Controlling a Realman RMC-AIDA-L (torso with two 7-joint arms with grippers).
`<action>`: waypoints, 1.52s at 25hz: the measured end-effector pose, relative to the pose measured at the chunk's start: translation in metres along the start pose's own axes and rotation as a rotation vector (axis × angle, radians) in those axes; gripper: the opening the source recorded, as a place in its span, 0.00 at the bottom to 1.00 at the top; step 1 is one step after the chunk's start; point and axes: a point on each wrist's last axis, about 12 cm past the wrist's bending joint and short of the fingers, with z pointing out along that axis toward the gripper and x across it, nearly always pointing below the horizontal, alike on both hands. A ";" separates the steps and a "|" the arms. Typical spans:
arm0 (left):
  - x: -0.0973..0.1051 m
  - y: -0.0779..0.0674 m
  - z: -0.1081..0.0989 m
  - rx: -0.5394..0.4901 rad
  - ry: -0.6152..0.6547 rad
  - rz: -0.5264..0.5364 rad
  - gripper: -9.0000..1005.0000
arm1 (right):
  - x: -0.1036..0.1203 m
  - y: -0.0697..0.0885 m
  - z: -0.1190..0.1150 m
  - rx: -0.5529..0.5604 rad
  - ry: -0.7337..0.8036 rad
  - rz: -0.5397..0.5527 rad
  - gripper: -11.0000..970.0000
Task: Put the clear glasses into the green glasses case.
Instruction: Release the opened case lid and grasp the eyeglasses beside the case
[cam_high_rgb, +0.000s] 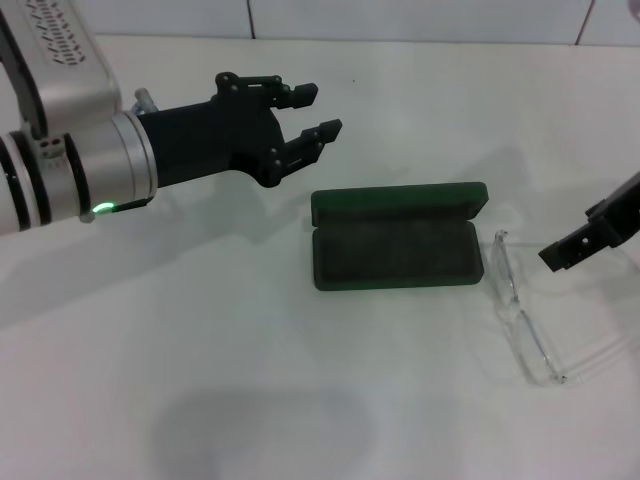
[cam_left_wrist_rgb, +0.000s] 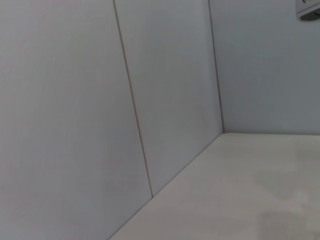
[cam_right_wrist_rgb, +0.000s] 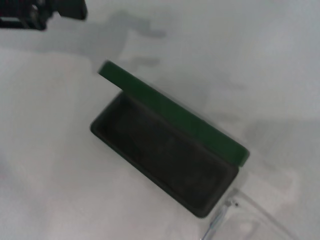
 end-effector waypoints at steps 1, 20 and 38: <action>0.000 0.000 0.001 0.001 0.003 0.001 0.43 | 0.000 0.001 0.002 0.006 0.012 0.012 0.85; 0.003 0.001 0.012 0.038 0.072 0.054 0.43 | 0.025 -0.001 0.063 -0.099 -0.001 0.199 0.79; 0.010 0.000 0.006 0.038 0.104 0.060 0.43 | 0.040 0.008 0.070 -0.269 -0.098 0.282 0.76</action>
